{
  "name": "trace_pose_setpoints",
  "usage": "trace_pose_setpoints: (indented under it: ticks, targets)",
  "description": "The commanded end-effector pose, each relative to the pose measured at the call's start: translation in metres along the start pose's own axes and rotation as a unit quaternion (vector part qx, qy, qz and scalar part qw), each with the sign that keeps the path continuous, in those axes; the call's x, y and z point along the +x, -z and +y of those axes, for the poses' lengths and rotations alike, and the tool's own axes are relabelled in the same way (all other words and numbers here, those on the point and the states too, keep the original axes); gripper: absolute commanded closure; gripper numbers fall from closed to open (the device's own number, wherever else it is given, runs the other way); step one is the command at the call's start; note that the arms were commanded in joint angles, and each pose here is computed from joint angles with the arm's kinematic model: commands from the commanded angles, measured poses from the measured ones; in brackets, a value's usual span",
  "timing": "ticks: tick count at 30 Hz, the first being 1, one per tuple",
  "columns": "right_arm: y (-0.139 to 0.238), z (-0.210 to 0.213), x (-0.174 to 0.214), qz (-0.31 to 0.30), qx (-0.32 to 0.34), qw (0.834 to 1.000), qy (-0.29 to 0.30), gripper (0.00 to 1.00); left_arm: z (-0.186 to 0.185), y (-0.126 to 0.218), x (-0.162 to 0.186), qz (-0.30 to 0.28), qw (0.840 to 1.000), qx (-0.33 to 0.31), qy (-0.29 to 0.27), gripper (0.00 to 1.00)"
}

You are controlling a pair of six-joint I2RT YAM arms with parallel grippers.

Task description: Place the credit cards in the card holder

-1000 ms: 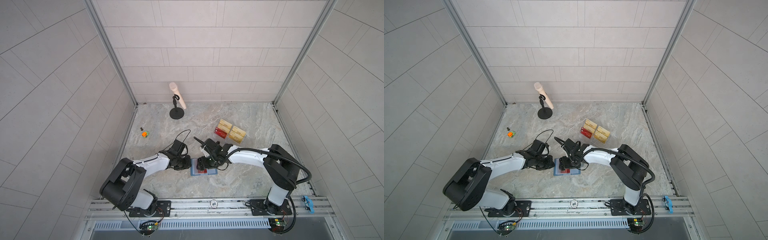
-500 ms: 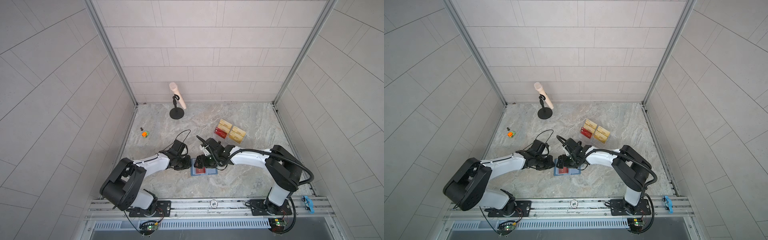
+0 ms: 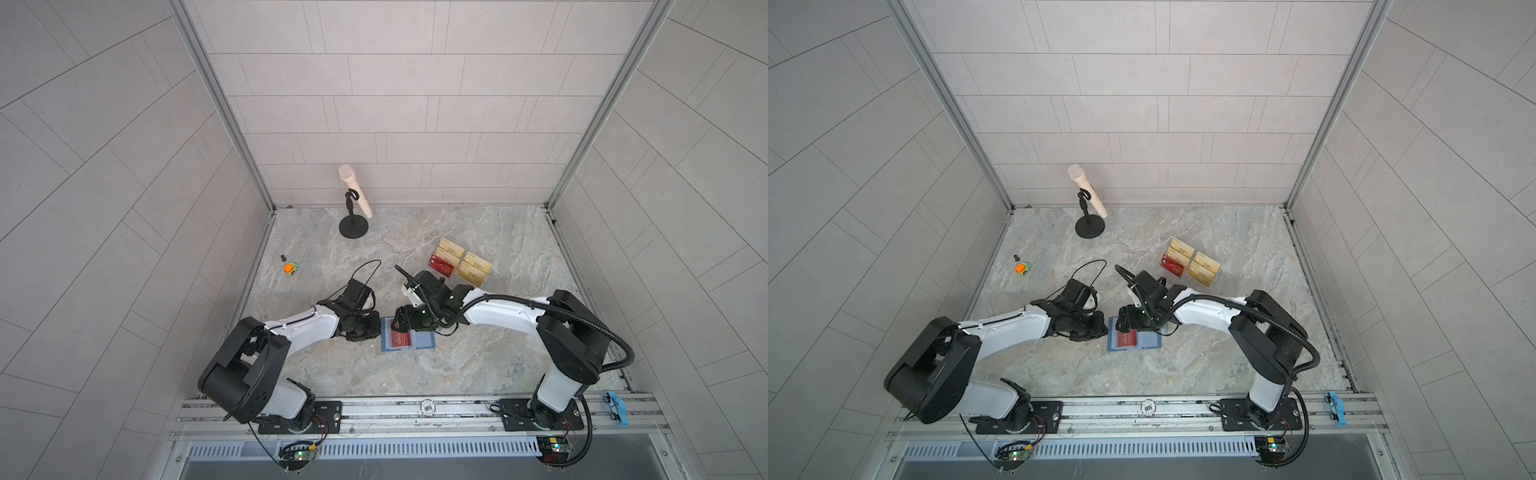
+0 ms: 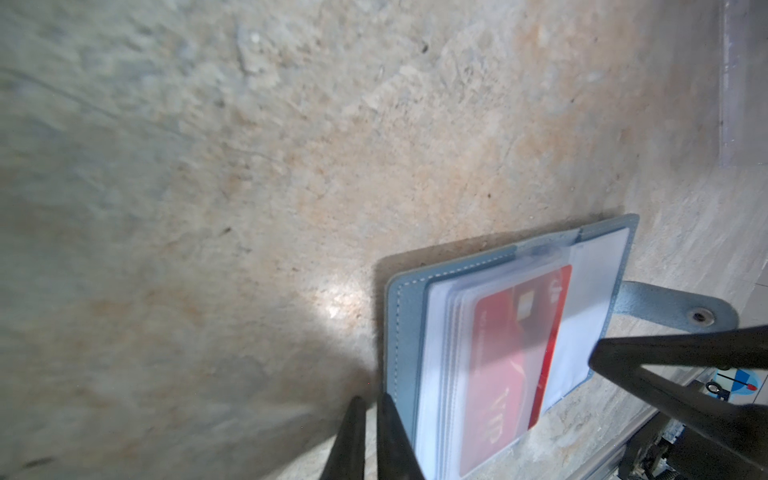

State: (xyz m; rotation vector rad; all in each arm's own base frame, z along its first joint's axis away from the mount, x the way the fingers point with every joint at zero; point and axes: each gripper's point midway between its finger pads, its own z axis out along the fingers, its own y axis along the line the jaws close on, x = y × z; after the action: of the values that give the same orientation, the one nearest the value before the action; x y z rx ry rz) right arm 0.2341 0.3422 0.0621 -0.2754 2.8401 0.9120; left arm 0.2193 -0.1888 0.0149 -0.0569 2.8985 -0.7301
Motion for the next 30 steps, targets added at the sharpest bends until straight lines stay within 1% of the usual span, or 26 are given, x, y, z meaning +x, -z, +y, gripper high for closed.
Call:
trace_pose_setpoints:
  ticks: [1, 3, 6, 13, 21, 22, 26, 28, 30]
  targets:
    - [-0.006, -0.007, 0.006, 0.015, 0.024, 1.0, 0.005, 0.28, -0.003, 0.005, -0.004, -0.007, 1.0, -0.004, -0.011, 0.86]
    - [-0.008, -0.009, 0.007, 0.021, 0.036, 0.999, 0.014, 0.27, -0.003, 0.004, -0.005, -0.007, 1.0, -0.004, -0.01, 0.86]
    - [-0.012, -0.006, 0.009, 0.031, 0.035, 0.999, 0.022, 0.27, -0.002, 0.002, -0.003, -0.003, 1.0, -0.003, -0.007, 0.86]
    - [-0.018, 0.006, 0.008, 0.028, 0.006, 0.999, 0.014, 0.27, 0.0, -0.004, 0.002, 0.005, 1.0, 0.001, -0.004, 0.87]
    - [-0.012, 0.019, 0.002, 0.013, -0.026, 1.0, 0.007, 0.27, -0.003, -0.003, 0.0, 0.002, 1.0, 0.004, -0.005, 0.87]
    - [-0.009, 0.018, 0.001, 0.012, -0.022, 1.0, 0.009, 0.27, -0.002, -0.002, 0.0, 0.004, 1.0, 0.002, -0.005, 0.87]
    - [0.005, -0.005, 0.006, 0.012, 0.036, 0.999, 0.03, 0.27, 0.003, 0.008, -0.002, -0.003, 1.0, -0.021, -0.011, 0.85]
    - [0.013, -0.011, 0.005, 0.003, 0.037, 0.999, 0.028, 0.28, 0.005, 0.018, -0.005, -0.016, 0.999, -0.036, -0.019, 0.84]
    - [0.021, -0.014, 0.002, -0.006, 0.032, 0.999, 0.028, 0.28, 0.002, 0.028, -0.008, -0.029, 0.999, -0.037, -0.027, 0.81]
